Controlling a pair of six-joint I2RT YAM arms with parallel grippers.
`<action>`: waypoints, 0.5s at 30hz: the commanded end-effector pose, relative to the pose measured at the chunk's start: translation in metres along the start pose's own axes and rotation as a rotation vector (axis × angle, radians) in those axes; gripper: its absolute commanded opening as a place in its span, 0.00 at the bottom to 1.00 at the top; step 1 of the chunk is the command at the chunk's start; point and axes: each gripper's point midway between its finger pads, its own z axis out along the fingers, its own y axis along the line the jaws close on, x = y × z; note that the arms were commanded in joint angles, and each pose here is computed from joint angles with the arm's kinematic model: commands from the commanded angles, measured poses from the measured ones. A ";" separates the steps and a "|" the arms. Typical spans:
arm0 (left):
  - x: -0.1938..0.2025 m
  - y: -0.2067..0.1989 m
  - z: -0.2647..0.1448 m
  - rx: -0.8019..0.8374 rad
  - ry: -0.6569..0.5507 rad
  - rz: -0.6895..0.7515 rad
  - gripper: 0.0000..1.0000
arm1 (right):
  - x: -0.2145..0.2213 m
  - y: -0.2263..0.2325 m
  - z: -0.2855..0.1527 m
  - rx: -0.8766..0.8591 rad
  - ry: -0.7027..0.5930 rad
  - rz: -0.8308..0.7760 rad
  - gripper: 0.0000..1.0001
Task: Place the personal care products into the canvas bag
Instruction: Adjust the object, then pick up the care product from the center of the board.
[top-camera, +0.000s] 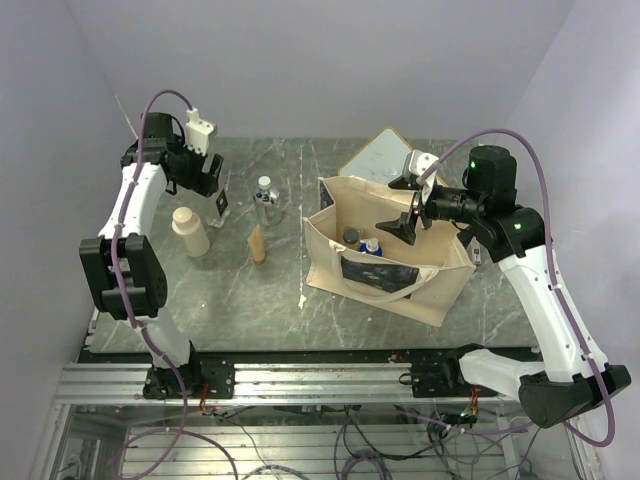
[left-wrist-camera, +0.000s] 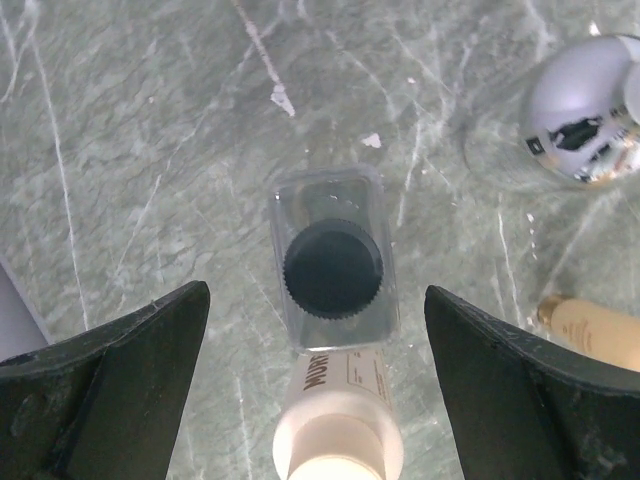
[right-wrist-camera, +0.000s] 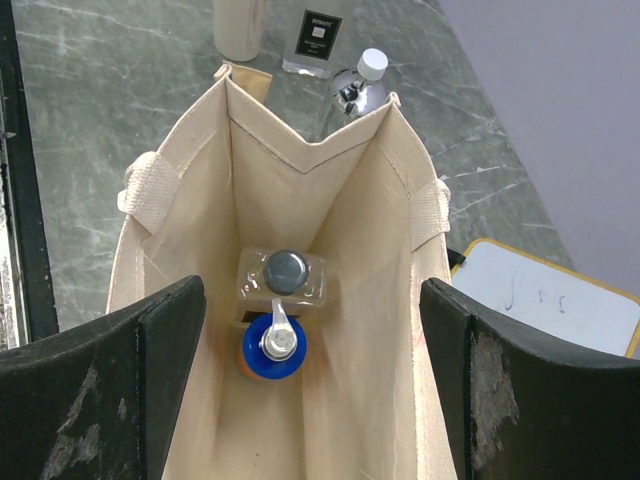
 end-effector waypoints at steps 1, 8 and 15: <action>-0.002 0.010 0.013 -0.132 0.015 -0.103 0.99 | -0.009 -0.002 -0.003 0.004 -0.024 -0.007 0.88; 0.002 0.002 0.025 -0.151 0.038 -0.150 0.84 | -0.011 -0.001 -0.004 0.010 -0.026 0.002 0.88; 0.009 0.008 0.023 -0.206 0.066 -0.196 0.62 | -0.011 0.000 -0.007 0.016 -0.027 0.000 0.89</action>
